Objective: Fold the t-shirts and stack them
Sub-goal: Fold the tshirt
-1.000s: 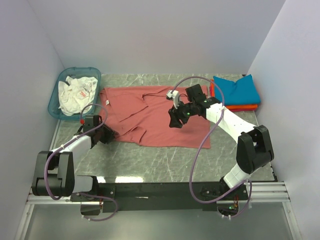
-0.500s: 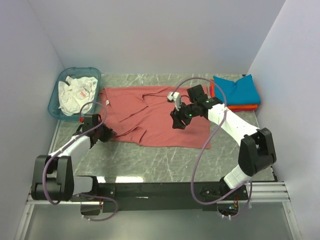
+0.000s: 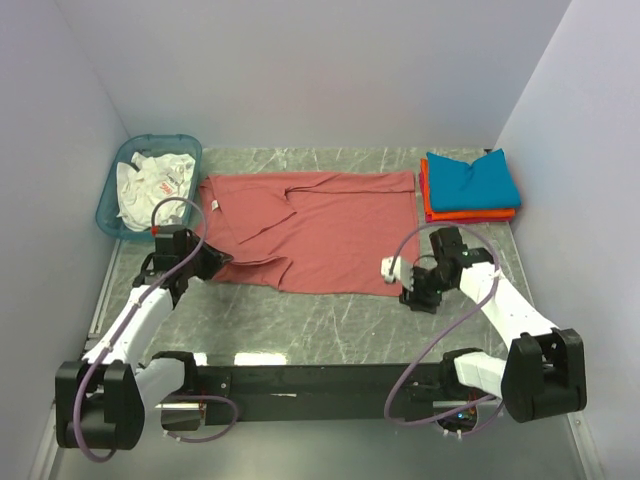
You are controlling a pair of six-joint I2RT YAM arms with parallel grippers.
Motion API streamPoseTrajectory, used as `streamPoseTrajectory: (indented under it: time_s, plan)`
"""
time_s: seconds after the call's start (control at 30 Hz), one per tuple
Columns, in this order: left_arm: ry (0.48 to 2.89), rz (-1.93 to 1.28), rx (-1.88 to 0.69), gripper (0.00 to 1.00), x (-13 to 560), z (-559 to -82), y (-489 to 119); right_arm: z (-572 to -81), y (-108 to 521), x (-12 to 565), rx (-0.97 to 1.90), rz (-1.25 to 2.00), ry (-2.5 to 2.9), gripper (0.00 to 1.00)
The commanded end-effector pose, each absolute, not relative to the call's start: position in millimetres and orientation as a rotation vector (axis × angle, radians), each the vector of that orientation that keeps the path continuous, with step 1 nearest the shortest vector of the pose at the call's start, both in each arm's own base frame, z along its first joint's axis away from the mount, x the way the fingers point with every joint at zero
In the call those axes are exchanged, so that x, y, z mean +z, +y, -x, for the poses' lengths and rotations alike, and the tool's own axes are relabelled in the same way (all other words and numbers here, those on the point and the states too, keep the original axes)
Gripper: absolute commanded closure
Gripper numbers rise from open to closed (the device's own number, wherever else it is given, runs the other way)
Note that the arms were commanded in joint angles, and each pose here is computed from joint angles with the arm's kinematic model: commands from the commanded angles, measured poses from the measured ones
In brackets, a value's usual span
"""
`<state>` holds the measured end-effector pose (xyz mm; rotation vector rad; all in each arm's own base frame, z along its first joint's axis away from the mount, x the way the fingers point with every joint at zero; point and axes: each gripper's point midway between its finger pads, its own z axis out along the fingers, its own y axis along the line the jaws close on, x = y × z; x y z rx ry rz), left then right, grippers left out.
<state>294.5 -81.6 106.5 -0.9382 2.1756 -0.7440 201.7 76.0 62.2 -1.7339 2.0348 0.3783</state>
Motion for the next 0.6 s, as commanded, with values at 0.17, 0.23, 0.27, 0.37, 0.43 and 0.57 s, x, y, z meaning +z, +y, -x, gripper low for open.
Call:
streamPoseTrajectory:
  time_s: [0.17, 0.23, 0.27, 0.37, 0.43, 0.57]
  plan:
    - [2.15, 0.871, -0.777, 1.0, 127.5, -285.7, -85.4, -207.9, 75.2, 42.5, 0.311, 1.934, 1.796, 0.43]
    - [2.144, 0.87, -0.792, 1.0, 128.9, -283.4, -86.7, -211.5, 73.9, 37.6, 0.302, 1.931, 1.809, 0.44]
    - [2.143, 0.87, -0.792, 1.0, 128.6, -282.5, -86.7, -213.3, 72.8, 35.8, 0.292, 1.926, 1.818, 0.44]
    - [2.133, 0.867, -0.797, 0.99, 131.0, -280.9, -86.7, -221.2, 71.6, 30.9, 0.277, 1.903, 1.845, 0.48]
    - [2.13, 0.864, -0.804, 1.0, 132.1, -279.6, -87.4, -227.0, 71.3, 28.3, 0.263, 1.894, 1.854, 0.49]
    - [2.125, 0.857, -0.807, 0.99, 134.5, -278.5, -87.6, -231.6, 65.3, 20.6, 0.243, 1.908, 1.894, 0.51]
